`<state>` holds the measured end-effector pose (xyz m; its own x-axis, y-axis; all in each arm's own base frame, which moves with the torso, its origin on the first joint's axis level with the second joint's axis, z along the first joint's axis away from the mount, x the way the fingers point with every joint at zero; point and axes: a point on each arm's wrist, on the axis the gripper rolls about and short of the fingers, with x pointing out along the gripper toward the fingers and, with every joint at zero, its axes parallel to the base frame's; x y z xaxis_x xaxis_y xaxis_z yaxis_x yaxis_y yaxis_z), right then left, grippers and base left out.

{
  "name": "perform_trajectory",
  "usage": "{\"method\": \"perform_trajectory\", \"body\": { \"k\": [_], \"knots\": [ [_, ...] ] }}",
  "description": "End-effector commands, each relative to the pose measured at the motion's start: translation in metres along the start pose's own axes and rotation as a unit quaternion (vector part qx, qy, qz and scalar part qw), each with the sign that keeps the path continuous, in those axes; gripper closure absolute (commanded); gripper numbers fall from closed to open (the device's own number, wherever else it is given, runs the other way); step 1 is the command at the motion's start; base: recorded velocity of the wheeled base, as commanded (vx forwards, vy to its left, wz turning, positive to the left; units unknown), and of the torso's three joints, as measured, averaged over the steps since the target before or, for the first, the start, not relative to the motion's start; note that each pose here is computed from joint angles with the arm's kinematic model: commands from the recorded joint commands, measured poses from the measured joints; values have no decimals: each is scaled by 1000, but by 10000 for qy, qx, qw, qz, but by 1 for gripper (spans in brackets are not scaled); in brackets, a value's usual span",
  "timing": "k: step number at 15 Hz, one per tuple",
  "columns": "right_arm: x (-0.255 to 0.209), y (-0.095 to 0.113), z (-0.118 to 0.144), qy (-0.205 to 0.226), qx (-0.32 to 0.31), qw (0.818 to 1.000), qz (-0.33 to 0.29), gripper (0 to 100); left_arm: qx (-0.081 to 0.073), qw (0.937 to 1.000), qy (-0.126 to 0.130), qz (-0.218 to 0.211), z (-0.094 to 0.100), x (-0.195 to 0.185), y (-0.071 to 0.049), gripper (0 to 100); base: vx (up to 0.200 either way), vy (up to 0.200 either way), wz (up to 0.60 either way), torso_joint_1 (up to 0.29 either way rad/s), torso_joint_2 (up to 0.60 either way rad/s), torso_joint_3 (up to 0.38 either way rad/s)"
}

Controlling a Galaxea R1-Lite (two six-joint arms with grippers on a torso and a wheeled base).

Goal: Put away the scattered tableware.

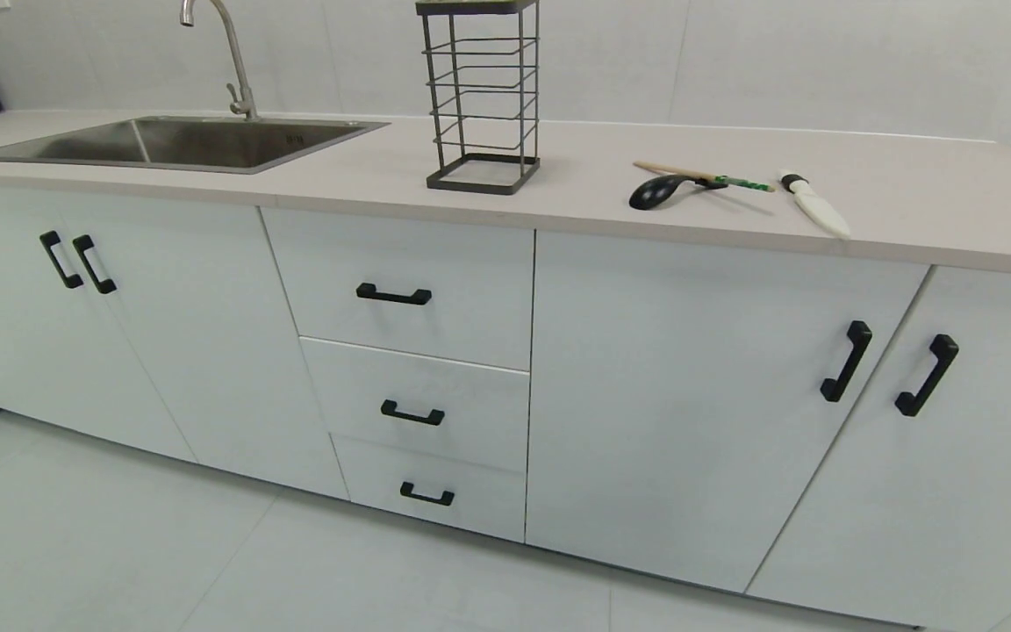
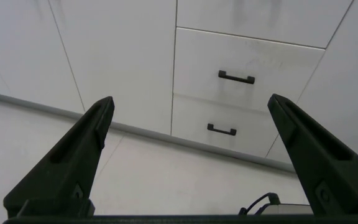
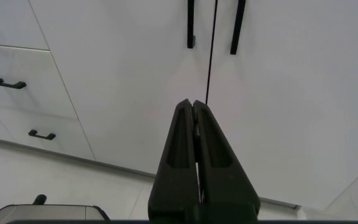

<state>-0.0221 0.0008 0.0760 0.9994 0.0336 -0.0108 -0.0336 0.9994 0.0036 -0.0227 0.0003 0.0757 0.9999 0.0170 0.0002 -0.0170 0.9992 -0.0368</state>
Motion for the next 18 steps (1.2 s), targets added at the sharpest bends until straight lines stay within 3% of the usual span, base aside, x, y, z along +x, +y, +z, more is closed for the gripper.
{"method": "perform_trajectory", "body": {
  "k": [1,6,18],
  "knots": [
    [0,0,0,15,0,10000,1,100,0,10000,1,7,0,0,0,0,0,0,0,0,0,0],
    [0,0,0,15,0,10000,1,100,8,10000,-7,7,0,0,0,0,200,0,0,-1,1,3],
    [0,0,0,15,0,10000,-7,100,8,10000,1,7,0,0,0,0,0,33,0,0,1,0]
  ]
}}
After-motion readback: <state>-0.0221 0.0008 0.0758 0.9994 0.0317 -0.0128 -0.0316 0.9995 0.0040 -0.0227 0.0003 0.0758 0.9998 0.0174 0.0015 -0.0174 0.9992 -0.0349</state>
